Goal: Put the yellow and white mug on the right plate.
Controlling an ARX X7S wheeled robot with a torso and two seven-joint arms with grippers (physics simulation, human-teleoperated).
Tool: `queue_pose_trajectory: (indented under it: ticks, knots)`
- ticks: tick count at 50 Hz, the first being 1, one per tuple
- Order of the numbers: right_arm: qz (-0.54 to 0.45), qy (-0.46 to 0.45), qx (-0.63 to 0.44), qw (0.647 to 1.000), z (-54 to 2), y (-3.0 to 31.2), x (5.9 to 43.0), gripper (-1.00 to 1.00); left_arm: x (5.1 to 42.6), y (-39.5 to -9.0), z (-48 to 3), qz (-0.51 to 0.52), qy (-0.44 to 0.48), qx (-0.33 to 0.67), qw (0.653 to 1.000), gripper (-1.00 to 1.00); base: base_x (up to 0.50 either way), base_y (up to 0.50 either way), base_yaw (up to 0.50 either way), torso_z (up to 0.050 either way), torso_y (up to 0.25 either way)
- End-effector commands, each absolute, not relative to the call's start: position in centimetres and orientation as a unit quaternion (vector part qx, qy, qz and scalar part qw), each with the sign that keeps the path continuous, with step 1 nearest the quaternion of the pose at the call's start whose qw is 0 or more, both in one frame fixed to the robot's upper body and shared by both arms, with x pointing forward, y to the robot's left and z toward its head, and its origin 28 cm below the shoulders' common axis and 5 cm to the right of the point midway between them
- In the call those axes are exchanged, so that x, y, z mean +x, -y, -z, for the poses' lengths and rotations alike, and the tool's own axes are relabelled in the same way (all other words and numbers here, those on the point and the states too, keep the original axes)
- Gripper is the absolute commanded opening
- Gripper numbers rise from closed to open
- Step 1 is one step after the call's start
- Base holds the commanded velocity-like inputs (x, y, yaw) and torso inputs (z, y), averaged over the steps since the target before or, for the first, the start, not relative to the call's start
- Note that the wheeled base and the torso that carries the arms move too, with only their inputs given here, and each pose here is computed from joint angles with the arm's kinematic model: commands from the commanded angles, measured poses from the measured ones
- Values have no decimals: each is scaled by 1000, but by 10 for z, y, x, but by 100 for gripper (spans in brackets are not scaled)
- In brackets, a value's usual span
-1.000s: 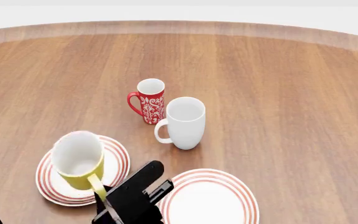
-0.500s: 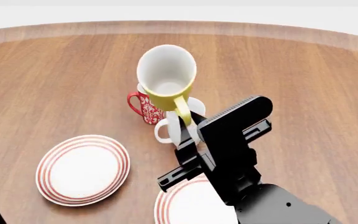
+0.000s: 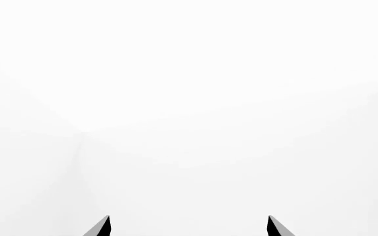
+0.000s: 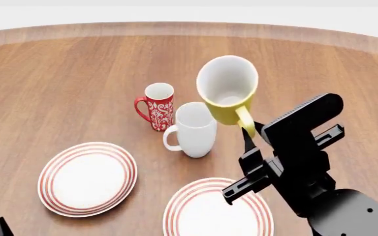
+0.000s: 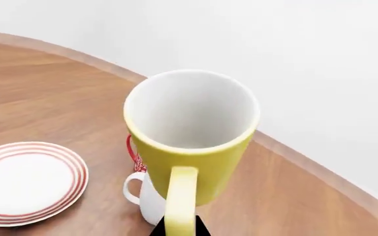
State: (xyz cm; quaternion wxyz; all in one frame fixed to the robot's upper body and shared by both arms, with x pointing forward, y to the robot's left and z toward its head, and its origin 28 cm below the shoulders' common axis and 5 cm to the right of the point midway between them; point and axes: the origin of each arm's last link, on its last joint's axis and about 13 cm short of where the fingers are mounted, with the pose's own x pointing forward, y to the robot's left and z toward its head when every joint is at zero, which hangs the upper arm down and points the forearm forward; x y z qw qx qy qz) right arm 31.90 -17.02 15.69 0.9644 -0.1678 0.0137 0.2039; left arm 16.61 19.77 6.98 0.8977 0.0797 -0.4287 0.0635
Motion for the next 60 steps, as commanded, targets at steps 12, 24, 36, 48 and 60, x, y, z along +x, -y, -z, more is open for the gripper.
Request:
queue_pose_trajectory:
  ticks: [12, 24, 36, 48, 60]
  knots:
    - [-251, -68, -143, 955, -157, 173, 326, -100, 166, -198, -71, -60, 430, 88, 896, 100, 0, 0, 0, 0, 0]
    - [-250, -99, -147, 952, -144, 177, 332, -100, 166, -197, -71, -57, 429, 90, 897, 100, 0, 0, 0, 0, 1]
    - [-259, -116, -127, 950, -142, 174, 329, -100, 168, -197, -71, -59, 428, 91, 897, 100, 0, 0, 0, 0, 0]
    - [-313, -145, -53, 937, -149, 177, 328, -100, 170, -198, -72, -60, 426, 93, 898, 100, 0, 0, 0, 0, 1]
    - [-311, -164, -65, 934, -135, 179, 328, -100, 169, -197, -72, -58, 425, 93, 898, 100, 0, 0, 0, 0, 0]
